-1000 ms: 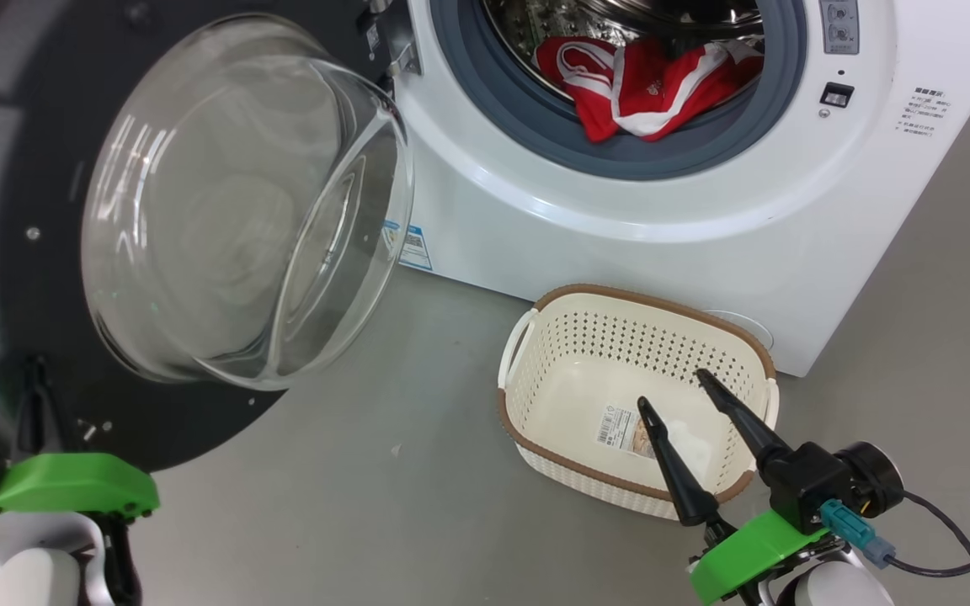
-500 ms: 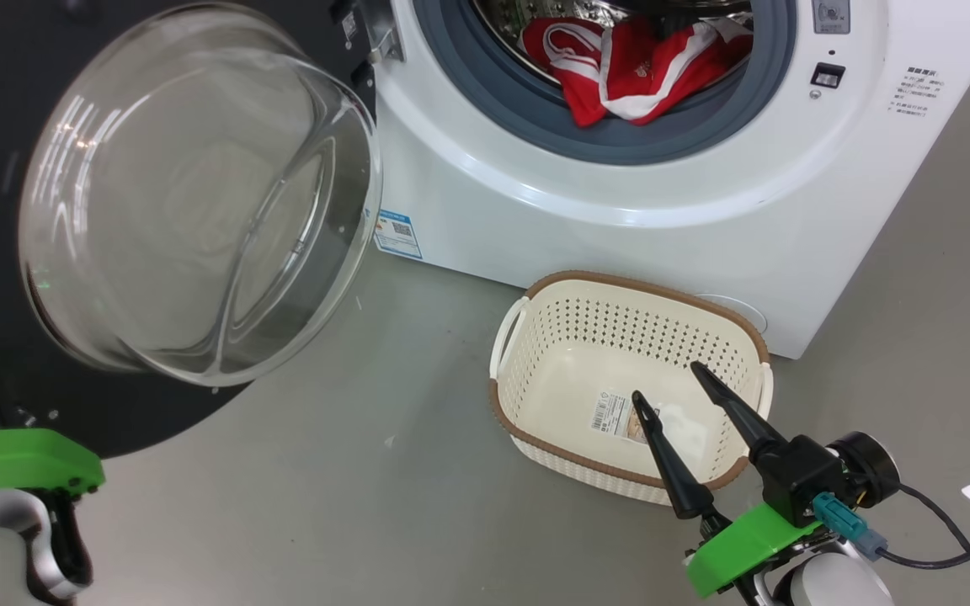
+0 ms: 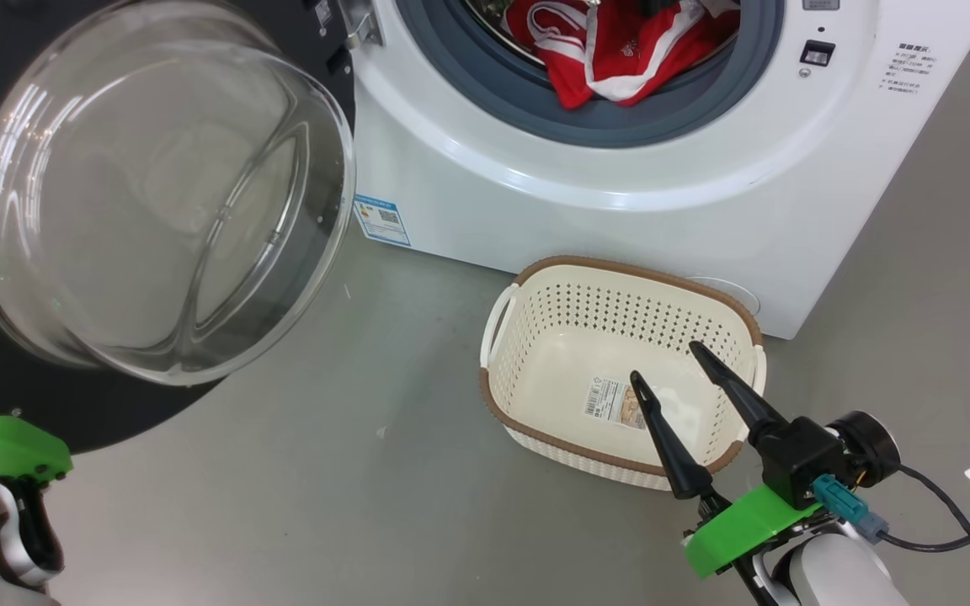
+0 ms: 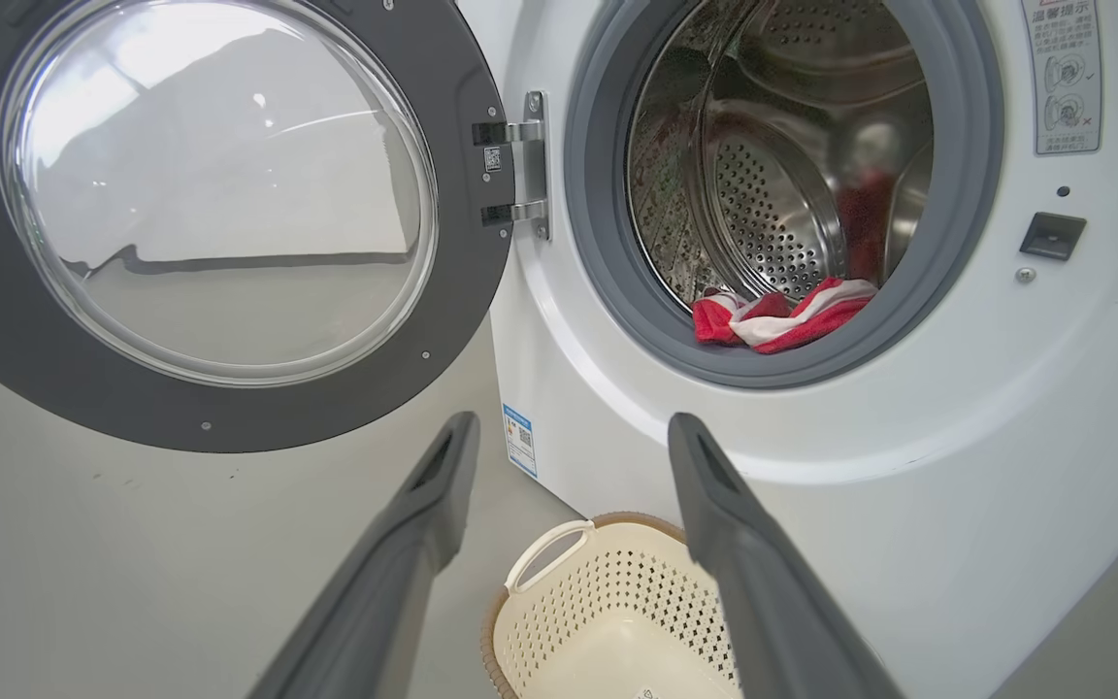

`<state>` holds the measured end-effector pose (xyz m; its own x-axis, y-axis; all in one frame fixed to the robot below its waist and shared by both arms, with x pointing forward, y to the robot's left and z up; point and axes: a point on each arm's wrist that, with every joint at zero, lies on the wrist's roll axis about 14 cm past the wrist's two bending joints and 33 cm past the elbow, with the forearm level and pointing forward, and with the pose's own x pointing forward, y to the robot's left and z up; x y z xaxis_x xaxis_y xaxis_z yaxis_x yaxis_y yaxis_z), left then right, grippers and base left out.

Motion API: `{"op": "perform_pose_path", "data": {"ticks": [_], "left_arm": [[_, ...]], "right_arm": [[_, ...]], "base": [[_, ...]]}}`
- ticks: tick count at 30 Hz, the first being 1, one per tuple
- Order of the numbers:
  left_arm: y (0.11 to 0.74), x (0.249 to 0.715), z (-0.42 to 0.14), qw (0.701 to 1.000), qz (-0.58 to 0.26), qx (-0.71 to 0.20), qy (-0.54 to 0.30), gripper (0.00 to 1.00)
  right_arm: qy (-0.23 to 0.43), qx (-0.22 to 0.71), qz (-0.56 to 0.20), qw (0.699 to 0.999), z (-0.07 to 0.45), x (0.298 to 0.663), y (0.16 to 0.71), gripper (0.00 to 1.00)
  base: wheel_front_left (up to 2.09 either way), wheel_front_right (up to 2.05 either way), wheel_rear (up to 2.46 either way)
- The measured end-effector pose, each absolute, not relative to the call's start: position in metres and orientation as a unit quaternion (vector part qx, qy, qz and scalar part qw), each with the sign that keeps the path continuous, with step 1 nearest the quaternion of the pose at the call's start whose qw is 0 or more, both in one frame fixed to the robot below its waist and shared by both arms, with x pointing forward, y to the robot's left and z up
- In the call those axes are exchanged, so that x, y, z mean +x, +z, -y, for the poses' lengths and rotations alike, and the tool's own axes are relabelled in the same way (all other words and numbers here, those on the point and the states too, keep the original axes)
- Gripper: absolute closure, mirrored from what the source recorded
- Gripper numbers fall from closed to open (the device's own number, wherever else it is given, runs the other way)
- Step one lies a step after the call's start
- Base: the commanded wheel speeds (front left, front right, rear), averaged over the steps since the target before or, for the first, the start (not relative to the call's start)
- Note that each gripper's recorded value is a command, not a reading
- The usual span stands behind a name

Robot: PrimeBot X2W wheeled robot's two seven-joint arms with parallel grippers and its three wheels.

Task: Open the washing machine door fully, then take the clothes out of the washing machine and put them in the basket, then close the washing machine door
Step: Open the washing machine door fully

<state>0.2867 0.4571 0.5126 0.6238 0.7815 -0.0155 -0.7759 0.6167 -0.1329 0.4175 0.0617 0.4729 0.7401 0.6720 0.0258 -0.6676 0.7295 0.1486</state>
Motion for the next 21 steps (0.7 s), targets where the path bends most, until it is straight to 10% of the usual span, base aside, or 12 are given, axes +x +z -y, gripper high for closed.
{"op": "perform_pose_path", "data": {"ticks": [18,19,21], "left_arm": [[0.5102,0.2938,-0.4582,0.898,0.029,-0.085,0.431,1.00],[0.5099,0.2945,-0.4566,0.898,0.032,-0.091,0.430,0.78],[0.5129,0.2966,-0.4541,0.899,0.039,-0.095,0.427,0.00]], "right_arm": [[0.350,0.076,-0.016,0.933,-0.0544,0.4193,0.4724,0.00],[0.350,0.077,-0.015,0.934,-0.0540,0.4192,0.4736,0.00],[0.348,0.079,-0.013,0.934,-0.0530,0.4190,0.4763,0.00]], "base": [[0.00,0.00,0.00],[0.00,0.00,0.00],[0.00,0.00,0.00]]}}
